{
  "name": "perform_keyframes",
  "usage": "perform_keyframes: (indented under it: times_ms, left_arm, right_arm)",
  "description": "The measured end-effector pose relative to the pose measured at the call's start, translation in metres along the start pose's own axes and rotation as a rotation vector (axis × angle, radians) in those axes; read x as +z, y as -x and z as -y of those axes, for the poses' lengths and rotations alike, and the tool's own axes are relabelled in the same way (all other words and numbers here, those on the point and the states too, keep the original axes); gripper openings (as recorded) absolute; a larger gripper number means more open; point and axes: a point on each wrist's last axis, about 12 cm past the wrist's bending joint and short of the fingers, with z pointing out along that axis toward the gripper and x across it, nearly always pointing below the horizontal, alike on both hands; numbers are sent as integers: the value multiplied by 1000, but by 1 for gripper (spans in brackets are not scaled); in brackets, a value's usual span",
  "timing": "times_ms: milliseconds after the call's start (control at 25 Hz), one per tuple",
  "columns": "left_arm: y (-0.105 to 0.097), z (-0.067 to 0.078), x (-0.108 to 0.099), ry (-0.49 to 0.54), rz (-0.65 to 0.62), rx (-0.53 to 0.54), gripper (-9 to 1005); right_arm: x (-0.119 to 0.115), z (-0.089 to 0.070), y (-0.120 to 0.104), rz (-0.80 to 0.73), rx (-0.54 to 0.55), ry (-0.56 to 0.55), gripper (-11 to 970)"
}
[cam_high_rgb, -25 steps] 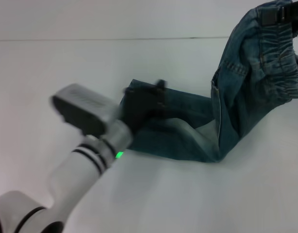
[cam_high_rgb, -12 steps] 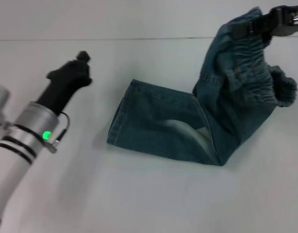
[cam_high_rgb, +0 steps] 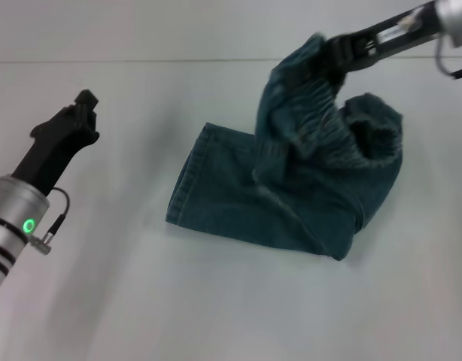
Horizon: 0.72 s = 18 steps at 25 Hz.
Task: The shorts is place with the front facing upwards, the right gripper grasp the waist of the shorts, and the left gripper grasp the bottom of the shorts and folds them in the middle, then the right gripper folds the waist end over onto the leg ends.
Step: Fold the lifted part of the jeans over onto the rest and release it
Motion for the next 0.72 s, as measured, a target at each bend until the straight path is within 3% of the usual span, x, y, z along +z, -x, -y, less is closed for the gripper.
perform_keyframes:
  times_ms: [440, 600, 720]
  left_arm:
    - [3, -11, -12, 54, 35, -10, 1]
    - [2, -11, -12, 57, 31, -11, 0]
    - [2, -11, -12, 59, 30, -11, 0]
  right_arm:
    - [73, -39, 16, -199, -187, -42, 252]
    - [88, -47, 18, -234, -237, -64, 268]
    - [97, -53, 17, -256, -275, -65, 333]
